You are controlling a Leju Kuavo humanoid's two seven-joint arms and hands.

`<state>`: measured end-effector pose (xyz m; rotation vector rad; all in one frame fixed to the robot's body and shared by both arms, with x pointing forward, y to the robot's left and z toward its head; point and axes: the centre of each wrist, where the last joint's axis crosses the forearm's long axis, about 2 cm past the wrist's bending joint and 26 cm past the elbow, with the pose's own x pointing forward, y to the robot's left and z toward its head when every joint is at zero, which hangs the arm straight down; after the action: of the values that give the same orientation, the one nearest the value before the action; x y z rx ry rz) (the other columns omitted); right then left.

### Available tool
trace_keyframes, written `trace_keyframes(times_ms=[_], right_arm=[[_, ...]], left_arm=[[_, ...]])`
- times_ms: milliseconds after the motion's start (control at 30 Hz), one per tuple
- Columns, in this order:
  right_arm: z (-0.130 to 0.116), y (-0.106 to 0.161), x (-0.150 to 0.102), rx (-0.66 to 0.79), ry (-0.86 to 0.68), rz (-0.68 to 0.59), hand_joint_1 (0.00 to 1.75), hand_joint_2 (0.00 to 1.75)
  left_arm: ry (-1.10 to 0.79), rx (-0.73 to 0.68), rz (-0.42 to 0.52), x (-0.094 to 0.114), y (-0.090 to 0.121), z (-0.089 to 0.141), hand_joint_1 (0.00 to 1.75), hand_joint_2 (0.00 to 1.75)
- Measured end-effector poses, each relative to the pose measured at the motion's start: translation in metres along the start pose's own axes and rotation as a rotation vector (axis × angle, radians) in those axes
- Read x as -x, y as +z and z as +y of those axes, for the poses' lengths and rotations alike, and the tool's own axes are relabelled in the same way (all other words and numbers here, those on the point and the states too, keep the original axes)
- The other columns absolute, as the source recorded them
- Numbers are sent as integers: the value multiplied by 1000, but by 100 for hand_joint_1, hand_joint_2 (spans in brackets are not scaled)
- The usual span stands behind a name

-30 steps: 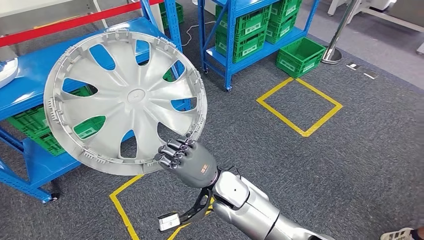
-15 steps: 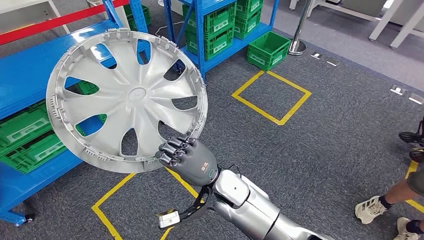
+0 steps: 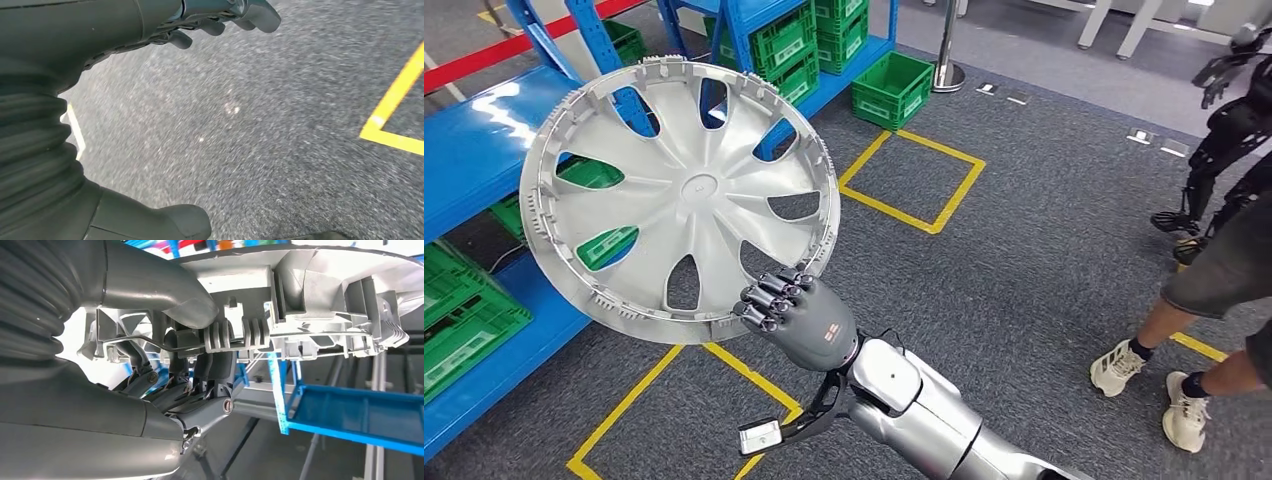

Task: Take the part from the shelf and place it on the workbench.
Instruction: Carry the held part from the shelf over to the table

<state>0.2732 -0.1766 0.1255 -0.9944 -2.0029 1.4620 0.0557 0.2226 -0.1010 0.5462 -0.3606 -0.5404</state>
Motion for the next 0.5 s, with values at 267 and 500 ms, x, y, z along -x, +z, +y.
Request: trace_keyframes(times_ms=[267, 500], right_arm=[[4, 11, -8, -83, 7, 24, 175, 175], [7, 17, -13, -93, 0, 35, 175, 175]], left_arm=[[-27, 29, 26, 1, 1, -1, 0, 175], [4, 34, 13, 4, 0, -1, 0, 175]])
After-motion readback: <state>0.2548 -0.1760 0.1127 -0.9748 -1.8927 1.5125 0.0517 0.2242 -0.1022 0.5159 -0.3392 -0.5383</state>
